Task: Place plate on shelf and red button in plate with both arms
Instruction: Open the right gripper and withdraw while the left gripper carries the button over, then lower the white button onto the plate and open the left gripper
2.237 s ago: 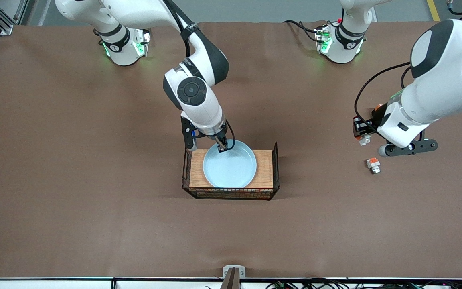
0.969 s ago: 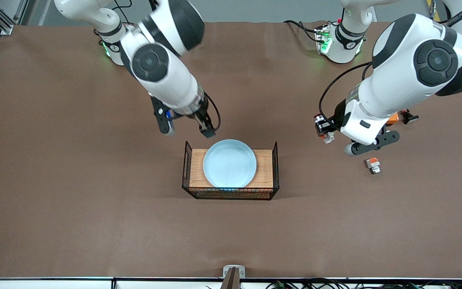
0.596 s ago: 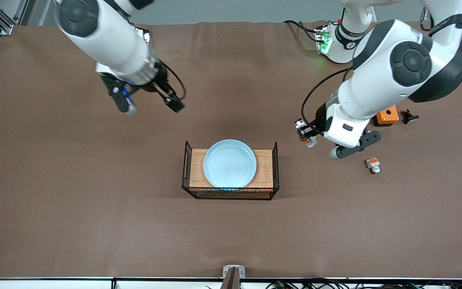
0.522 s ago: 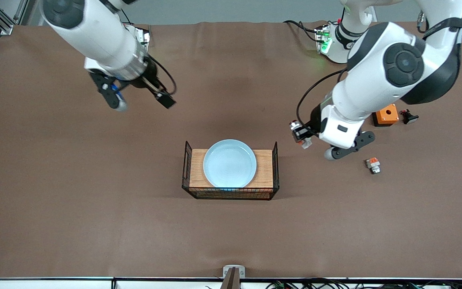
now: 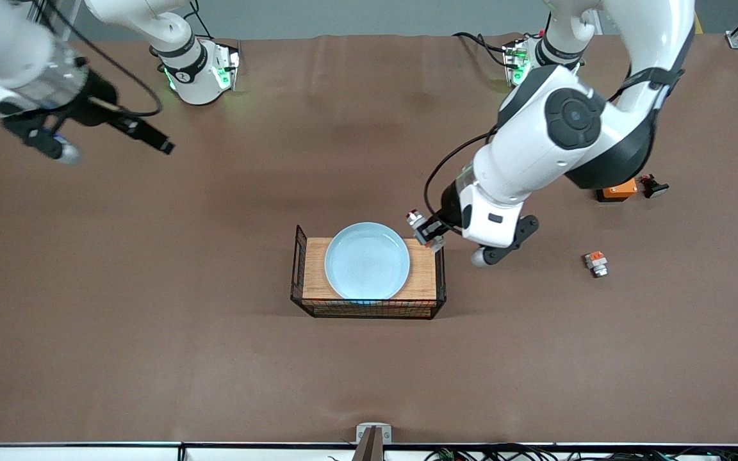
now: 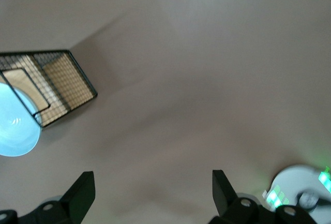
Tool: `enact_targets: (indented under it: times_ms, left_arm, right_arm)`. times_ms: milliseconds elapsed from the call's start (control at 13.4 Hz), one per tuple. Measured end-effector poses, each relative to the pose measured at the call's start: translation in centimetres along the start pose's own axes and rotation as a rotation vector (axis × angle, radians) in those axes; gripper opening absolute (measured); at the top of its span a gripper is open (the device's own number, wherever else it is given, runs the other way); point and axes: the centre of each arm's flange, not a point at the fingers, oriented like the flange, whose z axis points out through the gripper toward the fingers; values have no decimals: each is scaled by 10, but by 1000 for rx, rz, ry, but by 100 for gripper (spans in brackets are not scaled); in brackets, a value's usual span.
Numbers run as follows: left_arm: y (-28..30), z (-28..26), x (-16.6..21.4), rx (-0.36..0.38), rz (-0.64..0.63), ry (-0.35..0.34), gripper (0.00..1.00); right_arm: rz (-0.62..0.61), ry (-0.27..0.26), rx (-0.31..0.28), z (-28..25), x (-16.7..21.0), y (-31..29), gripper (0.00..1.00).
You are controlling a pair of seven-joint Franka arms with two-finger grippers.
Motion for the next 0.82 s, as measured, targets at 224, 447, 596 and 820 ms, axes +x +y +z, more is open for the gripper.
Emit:
enact_targets:
  times_ms: [224,447,596,820]
  left_arm:
    - [18,48,-19,-11,-93,29,33]
    - [25,100,-44,16,-114,56,33]
    - [22,121,-45,44,-112,62,33]
    - [16,142,-38,76,-116,85,33]
  right_arm:
    - [-137,59,7,-16,45,44,100]
    - [-237,107,-18,-29,78,54,100]
    - [-274,136,-49,-36,89,49,100]
    - [-317,151,-74,-41,95,55,100]
